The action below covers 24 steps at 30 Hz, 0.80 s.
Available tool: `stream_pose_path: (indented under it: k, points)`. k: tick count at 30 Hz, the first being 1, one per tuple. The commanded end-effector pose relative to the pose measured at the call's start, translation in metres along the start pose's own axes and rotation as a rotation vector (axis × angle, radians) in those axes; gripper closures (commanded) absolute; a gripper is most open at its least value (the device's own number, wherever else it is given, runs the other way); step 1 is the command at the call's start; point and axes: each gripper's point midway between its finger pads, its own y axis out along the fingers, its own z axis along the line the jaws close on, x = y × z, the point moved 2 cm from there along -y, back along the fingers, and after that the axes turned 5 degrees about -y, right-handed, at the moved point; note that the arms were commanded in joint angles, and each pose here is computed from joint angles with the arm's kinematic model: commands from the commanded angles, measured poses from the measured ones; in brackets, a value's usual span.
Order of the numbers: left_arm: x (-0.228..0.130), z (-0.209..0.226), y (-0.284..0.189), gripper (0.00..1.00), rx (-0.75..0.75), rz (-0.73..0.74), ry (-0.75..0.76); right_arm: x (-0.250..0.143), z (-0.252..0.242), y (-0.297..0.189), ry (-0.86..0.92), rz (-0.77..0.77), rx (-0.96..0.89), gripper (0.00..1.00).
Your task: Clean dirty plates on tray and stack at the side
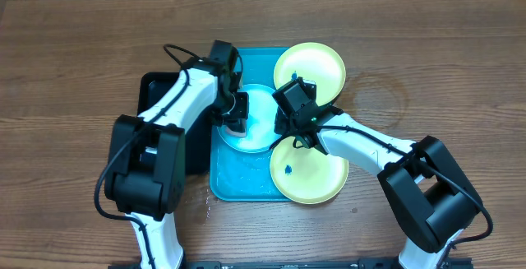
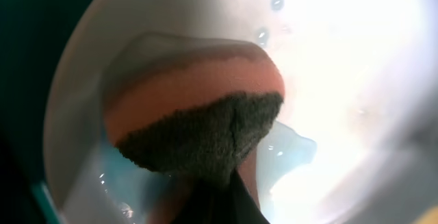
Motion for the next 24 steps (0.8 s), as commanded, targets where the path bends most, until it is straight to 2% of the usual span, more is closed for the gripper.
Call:
stream_pose_path:
  k: [1,3,5,9,16,24]
  points:
    - [0.006,-0.028,-0.029,0.96,-0.234,-0.020,0.073,-0.003,0.001,0.004,-0.002,0.015,0.012,0.96]
    - [0.014,-0.033,-0.053,0.96,-0.300,-0.084,0.095,-0.002,0.002,0.004,-0.002,0.014,0.013,0.96]
    - [0.019,-0.033,-0.069,0.96,-0.304,-0.139,0.108,-0.002,0.002,0.004,-0.002,0.013,0.014,0.96]
    - [0.023,-0.025,-0.081,0.96,-0.225,-0.199,0.111,-0.002,0.002,0.004,-0.002,0.013,0.014,0.96]
    - [0.019,-0.009,-0.061,0.96,-0.061,-0.169,0.096,-0.002,0.002,0.004,-0.002,0.013,0.014,0.96]
    - [0.015,0.002,-0.029,0.96,0.030,-0.107,0.071,-0.002,0.002,0.004,-0.002,0.014,0.013,0.96]
